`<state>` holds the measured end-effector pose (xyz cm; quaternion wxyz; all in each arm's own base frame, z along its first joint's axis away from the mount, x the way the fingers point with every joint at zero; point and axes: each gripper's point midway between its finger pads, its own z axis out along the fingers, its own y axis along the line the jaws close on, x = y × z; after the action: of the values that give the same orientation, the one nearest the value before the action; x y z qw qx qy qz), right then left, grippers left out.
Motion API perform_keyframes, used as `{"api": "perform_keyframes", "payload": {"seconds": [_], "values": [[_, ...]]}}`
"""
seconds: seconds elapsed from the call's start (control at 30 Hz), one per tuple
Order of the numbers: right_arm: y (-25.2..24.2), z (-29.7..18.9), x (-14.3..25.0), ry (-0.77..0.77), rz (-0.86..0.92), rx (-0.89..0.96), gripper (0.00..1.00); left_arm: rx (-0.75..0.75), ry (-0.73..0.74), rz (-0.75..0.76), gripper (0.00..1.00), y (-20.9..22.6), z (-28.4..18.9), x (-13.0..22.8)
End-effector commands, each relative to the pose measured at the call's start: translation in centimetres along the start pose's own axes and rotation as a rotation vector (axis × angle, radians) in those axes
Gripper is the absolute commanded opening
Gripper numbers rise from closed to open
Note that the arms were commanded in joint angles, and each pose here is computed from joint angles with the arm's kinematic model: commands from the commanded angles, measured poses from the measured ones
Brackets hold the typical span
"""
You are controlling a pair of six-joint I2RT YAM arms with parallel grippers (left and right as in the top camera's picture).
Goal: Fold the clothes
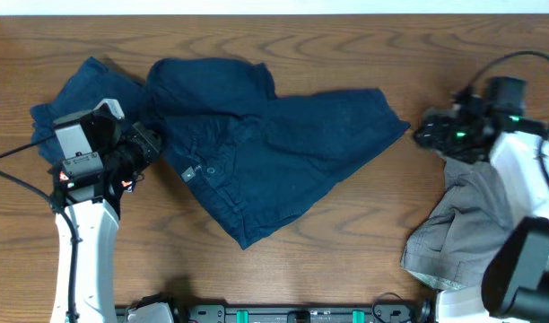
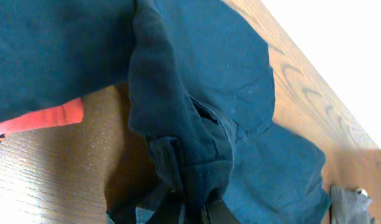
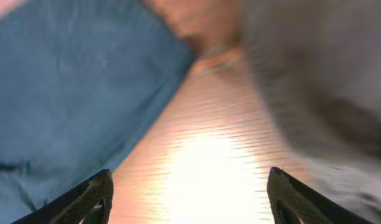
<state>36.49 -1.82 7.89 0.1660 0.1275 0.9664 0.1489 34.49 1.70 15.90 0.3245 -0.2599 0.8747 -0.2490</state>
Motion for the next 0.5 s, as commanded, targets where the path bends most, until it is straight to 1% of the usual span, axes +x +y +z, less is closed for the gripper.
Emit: {"api": "perform_keyframes", "payload": {"seconds": [0.0, 0.13, 0.33, 0.4, 0.47], "values": [[0.1, 3.4, 2.6, 0.119, 0.013, 0.021, 0.77, -0.014, 0.005, 0.020, 0.06, 0.0, 0.1, -0.3], [0.8, 6.4, 3.2, 0.164, 0.019, -0.005, 0.77, -0.019, 0.016, 0.022, 0.06, 0.2, 0.3, -0.1], [2.8, 9.6, 2.1, 0.121, 0.012, -0.057, 0.77, -0.019, 0.016, 0.022, 0.06, 0.2, 0.3, -0.1], [3.5, 10.2, 1.8, 0.103, -0.008, -0.067, 0.75, -0.020, 0.018, 0.020, 0.06, 0.2, 0.3, 0.0], [4.2, 10.6, 1.6, 0.089, -0.029, -0.074, 0.69, -0.022, 0.021, 0.022, 0.06, 0.3, 0.3, 0.1]]}}
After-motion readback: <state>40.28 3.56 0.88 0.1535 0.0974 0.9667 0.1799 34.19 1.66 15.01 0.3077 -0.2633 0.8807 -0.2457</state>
